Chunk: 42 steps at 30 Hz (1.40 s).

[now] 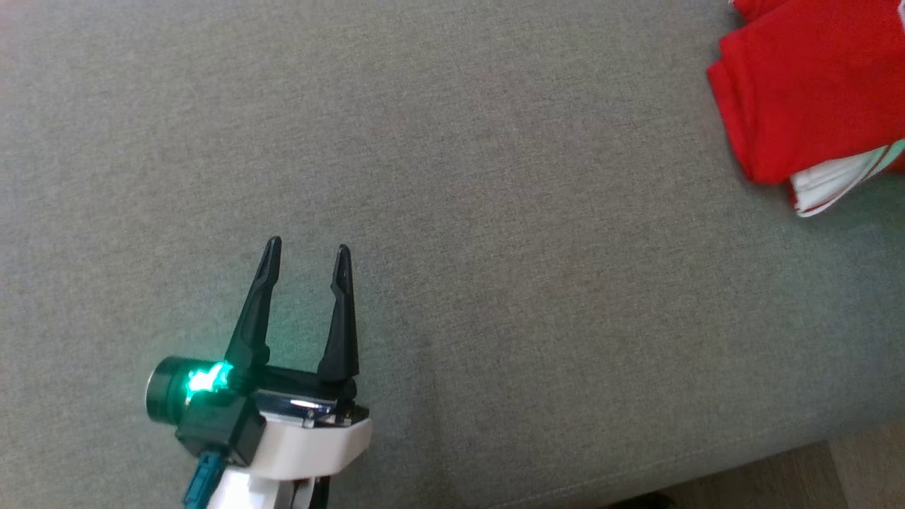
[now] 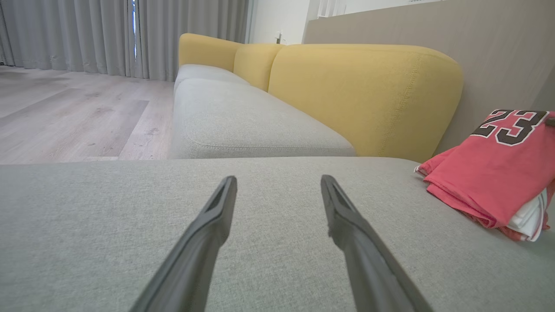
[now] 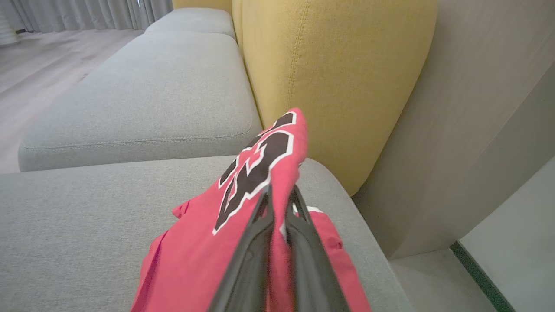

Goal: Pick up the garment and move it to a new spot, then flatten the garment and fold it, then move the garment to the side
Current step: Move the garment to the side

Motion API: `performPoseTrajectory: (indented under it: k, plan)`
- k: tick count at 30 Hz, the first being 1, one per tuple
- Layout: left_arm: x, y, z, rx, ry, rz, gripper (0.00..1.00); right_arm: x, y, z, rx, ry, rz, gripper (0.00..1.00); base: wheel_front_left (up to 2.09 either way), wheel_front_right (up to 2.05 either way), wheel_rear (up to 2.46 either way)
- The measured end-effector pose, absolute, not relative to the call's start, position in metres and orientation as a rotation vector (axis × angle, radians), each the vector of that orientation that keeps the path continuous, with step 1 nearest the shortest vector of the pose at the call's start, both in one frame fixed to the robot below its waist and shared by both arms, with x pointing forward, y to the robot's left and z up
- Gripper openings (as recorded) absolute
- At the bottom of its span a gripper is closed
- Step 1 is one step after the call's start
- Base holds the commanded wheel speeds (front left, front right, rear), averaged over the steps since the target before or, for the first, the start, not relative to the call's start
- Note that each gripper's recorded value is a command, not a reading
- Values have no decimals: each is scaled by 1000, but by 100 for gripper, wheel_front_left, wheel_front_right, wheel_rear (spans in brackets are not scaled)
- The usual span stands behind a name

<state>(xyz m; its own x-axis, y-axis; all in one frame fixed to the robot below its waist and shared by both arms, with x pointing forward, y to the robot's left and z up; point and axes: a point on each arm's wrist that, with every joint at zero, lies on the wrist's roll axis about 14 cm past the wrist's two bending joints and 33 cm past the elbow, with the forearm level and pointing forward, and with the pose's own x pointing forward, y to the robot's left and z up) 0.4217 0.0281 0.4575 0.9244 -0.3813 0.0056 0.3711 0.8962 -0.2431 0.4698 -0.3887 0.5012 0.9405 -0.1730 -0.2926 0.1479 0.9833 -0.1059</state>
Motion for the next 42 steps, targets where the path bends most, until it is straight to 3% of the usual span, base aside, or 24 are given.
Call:
performPoseTrajectory:
  k: [1,2,8,25,29,35,42]
  plan:
    - [423,27,457,-246,42,-394,100,470,-391,503,-98,305,-170,61,0,0,0]
    - [424,27,458,-246,39,-395,100,470,-392,505,-117,304,-173,100,0,0,0]
    - [423,29,469,-235,11,-392,100,471,-378,525,-183,208,-167,100,0,0,0]
    - [357,79,485,-210,21,-222,100,380,-174,448,117,163,194,100,0,0,0]
    - [339,100,490,-203,4,-147,100,362,-153,447,109,141,232,100,0,0,0]
    - [315,128,500,-195,-39,-54,100,343,-134,493,138,-24,229,100,0,0,0]
    - [289,138,493,-186,-26,-14,100,305,-135,478,129,15,203,100,0,0,0]
